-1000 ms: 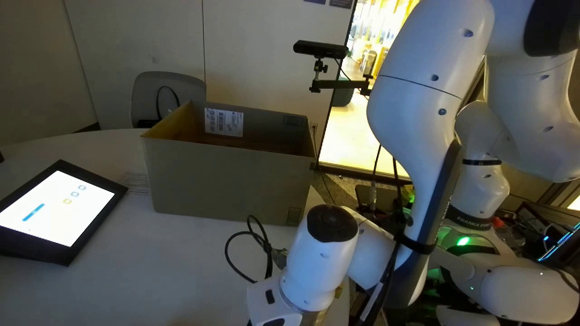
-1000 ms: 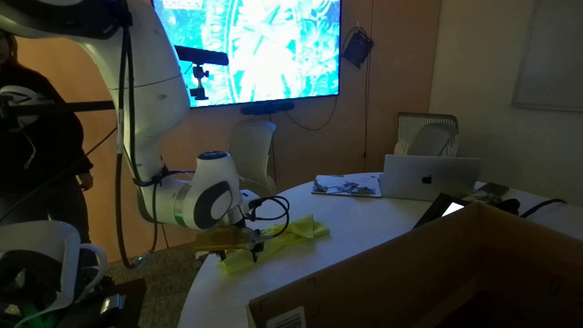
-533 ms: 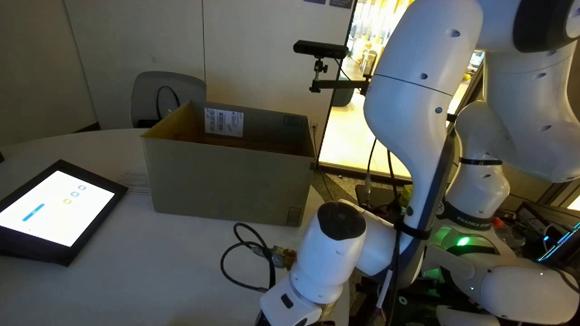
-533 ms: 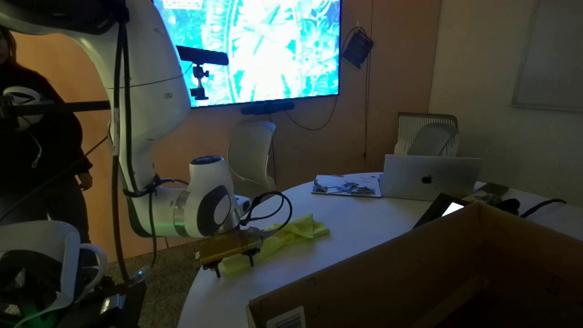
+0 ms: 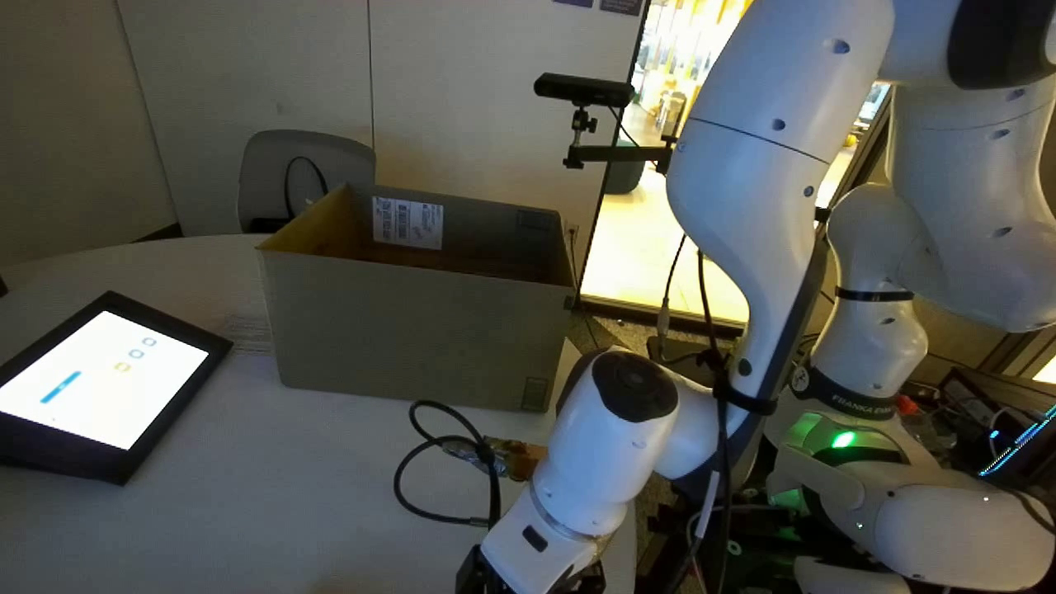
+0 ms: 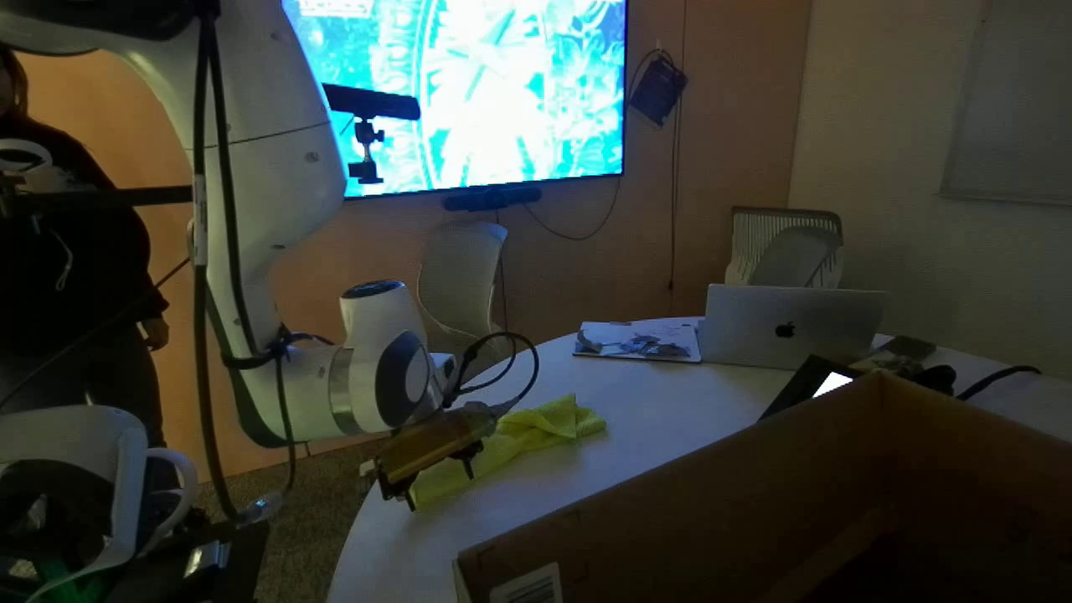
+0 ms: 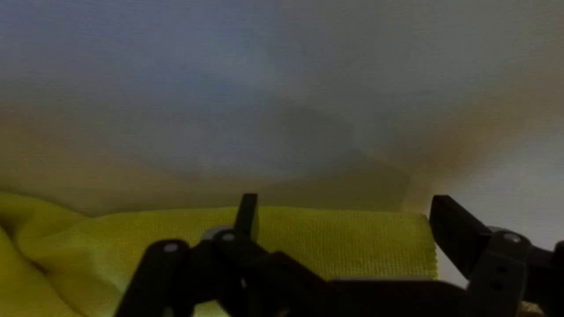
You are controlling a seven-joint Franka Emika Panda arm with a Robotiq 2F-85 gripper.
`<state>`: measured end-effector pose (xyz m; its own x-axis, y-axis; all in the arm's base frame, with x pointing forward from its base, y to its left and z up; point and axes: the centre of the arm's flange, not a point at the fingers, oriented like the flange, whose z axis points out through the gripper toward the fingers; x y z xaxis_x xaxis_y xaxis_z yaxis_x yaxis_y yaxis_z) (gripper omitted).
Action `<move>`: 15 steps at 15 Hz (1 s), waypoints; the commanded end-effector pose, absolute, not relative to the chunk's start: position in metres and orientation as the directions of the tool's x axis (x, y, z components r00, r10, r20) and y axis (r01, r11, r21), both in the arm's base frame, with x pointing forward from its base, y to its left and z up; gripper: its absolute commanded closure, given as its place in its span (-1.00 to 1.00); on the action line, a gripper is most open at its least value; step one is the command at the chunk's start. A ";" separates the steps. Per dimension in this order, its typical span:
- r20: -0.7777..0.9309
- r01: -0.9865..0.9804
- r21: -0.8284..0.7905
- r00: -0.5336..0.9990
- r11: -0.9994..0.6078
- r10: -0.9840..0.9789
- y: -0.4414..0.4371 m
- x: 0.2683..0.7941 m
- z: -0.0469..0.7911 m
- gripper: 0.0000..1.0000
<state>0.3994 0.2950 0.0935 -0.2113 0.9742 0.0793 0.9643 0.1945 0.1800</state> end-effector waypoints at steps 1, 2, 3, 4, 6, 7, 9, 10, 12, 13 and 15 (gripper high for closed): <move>0.078 0.931 0.244 -0.299 0.272 0.951 0.289 0.387 0.116 -1.00; 0.082 0.924 0.250 -0.317 0.289 0.945 0.290 0.385 0.119 -1.00; 0.085 0.918 0.255 -0.335 0.304 0.938 0.292 0.384 0.120 -1.00; 0.088 0.912 0.259 -0.349 0.317 0.933 0.294 0.382 0.122 -1.00; 0.101 0.903 0.257 -0.378 0.343 0.920 0.298 0.378 0.123 -1.00; 0.109 0.899 0.259 -0.391 0.354 0.914 0.299 0.376 0.123 -1.00; 0.129 0.891 0.250 -0.419 0.379 0.899 0.303 0.371 0.120 -1.00; 0.133 0.888 0.248 -0.428 0.388 0.894 0.305 0.368 0.118 -1.00; 0.135 0.885 0.243 -0.437 0.398 0.889 0.310 0.366 0.115 -1.00; 0.134 0.884 0.240 -0.439 0.401 0.888 0.312 0.367 0.113 -1.00; 0.143 0.886 0.222 -0.443 0.407 0.885 0.315 0.369 0.108 -1.00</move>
<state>0.3644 0.3152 0.1083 -0.4160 0.9020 0.1156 0.8951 0.3837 0.2273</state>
